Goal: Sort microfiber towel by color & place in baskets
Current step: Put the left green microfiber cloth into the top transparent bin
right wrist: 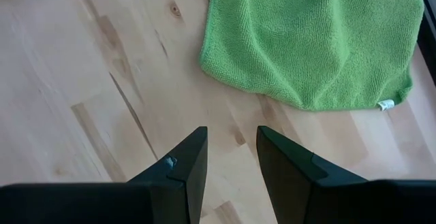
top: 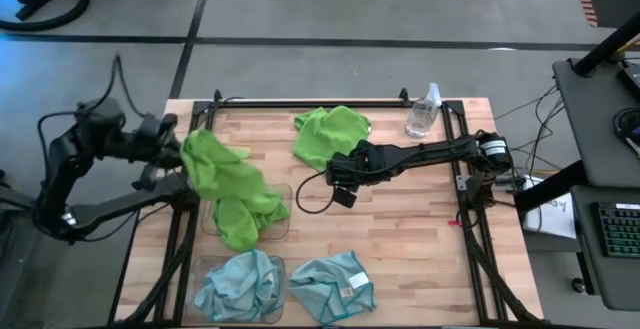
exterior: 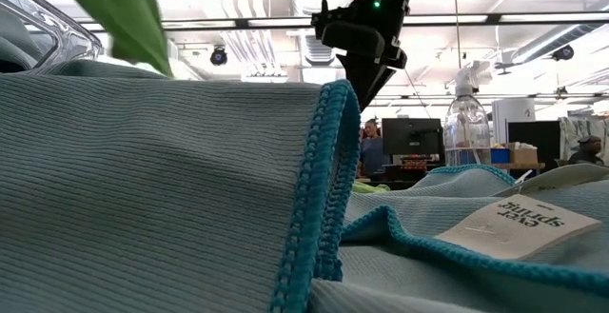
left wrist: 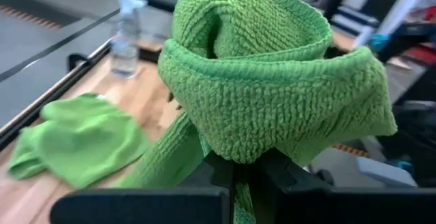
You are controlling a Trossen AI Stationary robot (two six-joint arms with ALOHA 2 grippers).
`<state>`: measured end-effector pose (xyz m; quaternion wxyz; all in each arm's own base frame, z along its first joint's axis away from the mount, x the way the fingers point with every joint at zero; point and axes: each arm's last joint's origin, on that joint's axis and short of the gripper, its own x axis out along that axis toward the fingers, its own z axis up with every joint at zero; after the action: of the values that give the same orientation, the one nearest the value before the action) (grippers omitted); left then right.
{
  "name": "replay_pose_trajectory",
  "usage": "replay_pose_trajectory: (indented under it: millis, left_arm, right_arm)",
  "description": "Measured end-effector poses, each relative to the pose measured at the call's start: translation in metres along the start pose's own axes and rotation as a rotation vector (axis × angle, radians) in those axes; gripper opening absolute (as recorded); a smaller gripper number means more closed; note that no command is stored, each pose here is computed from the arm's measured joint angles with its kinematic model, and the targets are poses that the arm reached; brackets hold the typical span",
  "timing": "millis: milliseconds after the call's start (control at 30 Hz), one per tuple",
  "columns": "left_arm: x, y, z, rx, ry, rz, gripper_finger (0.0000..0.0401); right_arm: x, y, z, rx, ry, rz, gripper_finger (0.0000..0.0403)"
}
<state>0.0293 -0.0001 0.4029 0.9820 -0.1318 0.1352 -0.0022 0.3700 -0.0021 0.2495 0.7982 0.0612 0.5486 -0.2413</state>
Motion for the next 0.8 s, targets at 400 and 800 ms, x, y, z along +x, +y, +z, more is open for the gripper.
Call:
replay_pose_trajectory:
  millis: [400, 800]
  left_arm:
    - [-0.009, -0.006, -0.047, -0.062, -0.022, -0.080, 0.0003]
    - [0.026, 0.022, -0.106, -0.209, 0.123, -0.149, 0.0003]
  right_arm:
    - [0.000, 0.001, 0.001, 0.022, -0.003, 0.029, 0.0123]
    - [0.000, 0.001, 0.001, 0.039, -0.003, 0.029, 0.0123]
